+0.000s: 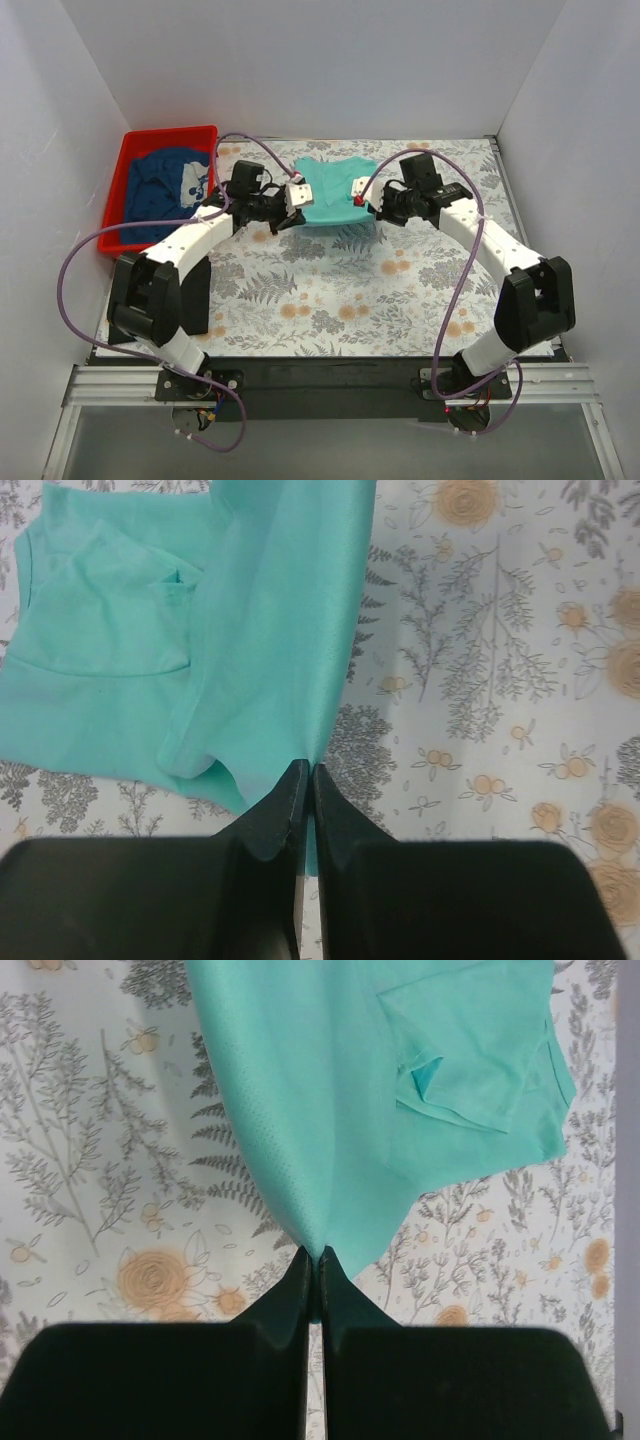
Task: Fold and stack the t-shirts
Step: Fold the tshirt
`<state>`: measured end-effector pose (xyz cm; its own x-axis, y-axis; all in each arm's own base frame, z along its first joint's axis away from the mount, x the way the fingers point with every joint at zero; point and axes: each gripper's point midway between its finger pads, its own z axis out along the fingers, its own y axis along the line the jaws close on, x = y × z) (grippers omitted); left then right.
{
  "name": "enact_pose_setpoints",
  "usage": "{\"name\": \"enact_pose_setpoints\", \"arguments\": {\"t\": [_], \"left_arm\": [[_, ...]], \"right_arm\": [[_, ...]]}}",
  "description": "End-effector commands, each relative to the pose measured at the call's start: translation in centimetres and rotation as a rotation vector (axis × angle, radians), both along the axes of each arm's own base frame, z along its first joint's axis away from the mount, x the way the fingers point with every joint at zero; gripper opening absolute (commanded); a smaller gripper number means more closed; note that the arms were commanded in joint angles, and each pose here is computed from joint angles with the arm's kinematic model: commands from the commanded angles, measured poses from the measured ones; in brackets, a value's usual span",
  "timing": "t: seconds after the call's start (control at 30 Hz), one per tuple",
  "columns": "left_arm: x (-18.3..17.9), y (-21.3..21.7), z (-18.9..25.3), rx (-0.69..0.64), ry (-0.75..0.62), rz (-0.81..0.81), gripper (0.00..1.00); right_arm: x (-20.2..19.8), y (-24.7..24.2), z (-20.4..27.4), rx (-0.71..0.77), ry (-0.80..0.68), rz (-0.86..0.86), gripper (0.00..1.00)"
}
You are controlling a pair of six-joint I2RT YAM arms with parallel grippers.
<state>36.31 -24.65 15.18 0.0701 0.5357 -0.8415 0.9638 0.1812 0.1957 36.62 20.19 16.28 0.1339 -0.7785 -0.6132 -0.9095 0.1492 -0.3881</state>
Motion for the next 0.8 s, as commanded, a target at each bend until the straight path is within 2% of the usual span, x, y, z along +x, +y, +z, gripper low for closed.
{"name": "enact_pose_setpoints", "arguments": {"t": [0.0, 0.03, 0.1, 0.23, 0.33, 0.47, 0.5, 0.7, 0.77], "left_arm": [[-4.4, 0.1, 0.8, 0.000, 0.063, -0.063, 0.00], [-5.8, 0.2, 1.6, -0.008, 0.063, -0.079, 0.00], [-8.5, 0.3, 1.5, -0.001, 0.101, -0.115, 0.00], [-15.4, 1.4, 2.8, -0.027, 0.247, -0.182, 0.00], [-17.3, 1.8, 5.0, -0.088, 0.264, -0.144, 0.00], [-16.6, 1.7, 5.8, -0.102, 0.244, -0.117, 0.00], [-15.8, 1.7, 4.8, -0.079, 0.261, -0.096, 0.00], [-9.8, 1.6, 3.4, -0.070, 0.229, -0.014, 0.00], [-7.7, 1.6, 1.3, -0.048, 0.273, 0.009, 0.00]], "right_arm": [[-3.9, -0.4, 0.2, 0.003, 0.081, 0.034, 0.01], [-4.8, -0.5, 1.2, 0.018, 0.065, 0.038, 0.01], [-8.3, -0.6, 0.2, 0.024, 0.144, 0.074, 0.01], [-14.5, -0.7, 2.1, 0.072, 0.161, 0.130, 0.01], [-17.3, 0.1, 3.5, 0.114, 0.172, 0.167, 0.01], [-16.4, 0.4, 2.5, 0.057, 0.161, 0.181, 0.01], [-16.0, 0.5, 2.1, 0.046, 0.168, 0.185, 0.01], [-11.9, 2.0, 0.7, 0.019, 0.186, 0.214, 0.01], [-10.1, 2.2, -0.3, 0.010, 0.209, 0.202, 0.01]]}}
